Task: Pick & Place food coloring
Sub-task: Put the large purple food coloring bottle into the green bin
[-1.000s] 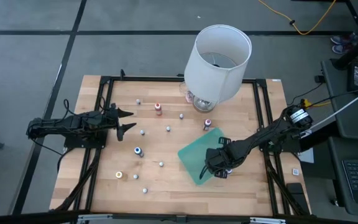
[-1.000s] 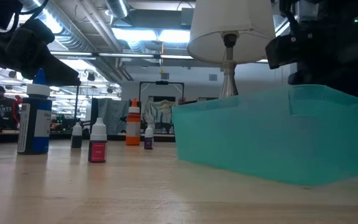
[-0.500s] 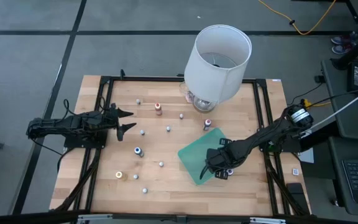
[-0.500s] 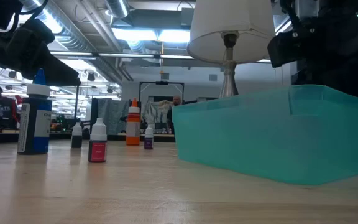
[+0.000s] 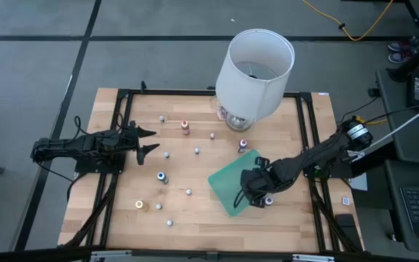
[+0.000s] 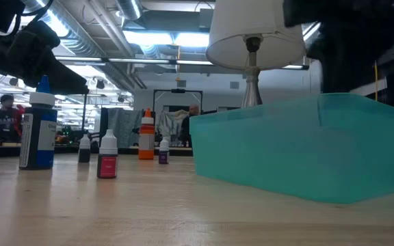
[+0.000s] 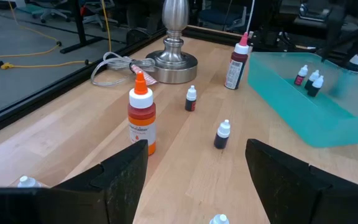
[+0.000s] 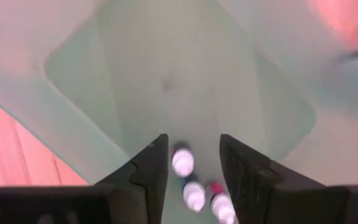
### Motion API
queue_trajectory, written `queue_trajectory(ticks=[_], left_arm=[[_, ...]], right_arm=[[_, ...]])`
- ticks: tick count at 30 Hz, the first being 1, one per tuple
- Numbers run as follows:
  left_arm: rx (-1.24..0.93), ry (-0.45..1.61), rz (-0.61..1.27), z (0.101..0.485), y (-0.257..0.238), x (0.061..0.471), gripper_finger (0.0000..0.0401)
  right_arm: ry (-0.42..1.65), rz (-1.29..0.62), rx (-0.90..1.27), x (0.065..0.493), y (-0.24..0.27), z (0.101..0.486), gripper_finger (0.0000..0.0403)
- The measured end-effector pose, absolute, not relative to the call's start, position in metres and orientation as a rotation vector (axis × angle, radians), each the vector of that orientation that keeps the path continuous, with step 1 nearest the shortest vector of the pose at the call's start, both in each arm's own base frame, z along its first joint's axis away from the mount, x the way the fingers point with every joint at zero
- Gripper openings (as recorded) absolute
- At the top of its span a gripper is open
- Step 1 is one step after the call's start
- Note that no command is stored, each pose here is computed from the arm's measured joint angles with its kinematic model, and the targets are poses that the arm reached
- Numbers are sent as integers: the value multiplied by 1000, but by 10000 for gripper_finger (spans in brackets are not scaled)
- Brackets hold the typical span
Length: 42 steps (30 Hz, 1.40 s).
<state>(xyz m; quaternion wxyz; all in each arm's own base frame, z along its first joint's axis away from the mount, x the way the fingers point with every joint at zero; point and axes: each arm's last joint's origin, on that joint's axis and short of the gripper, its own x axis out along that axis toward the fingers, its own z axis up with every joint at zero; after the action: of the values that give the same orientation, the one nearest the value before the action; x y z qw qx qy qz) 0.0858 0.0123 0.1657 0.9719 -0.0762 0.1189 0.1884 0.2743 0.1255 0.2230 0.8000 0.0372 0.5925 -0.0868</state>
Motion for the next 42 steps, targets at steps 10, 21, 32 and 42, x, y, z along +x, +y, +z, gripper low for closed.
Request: queue_trajectory(ticks=[10, 21, 32, 42], left_arm=[[-154, 240, 380, 166, 12, 86, 267], [-154, 240, 380, 166, 12, 86, 265], [-154, 240, 380, 166, 12, 86, 265], [-154, 240, 380, 166, 12, 86, 265]], right_arm=[[1043, -29, 45, 299, 134, 243, 146], [990, 73, 9, 300, 142, 249, 165], [1017, 140, 8, 258, 168, 270, 261], [1167, 175, -74, 215, 185, 273, 252]])
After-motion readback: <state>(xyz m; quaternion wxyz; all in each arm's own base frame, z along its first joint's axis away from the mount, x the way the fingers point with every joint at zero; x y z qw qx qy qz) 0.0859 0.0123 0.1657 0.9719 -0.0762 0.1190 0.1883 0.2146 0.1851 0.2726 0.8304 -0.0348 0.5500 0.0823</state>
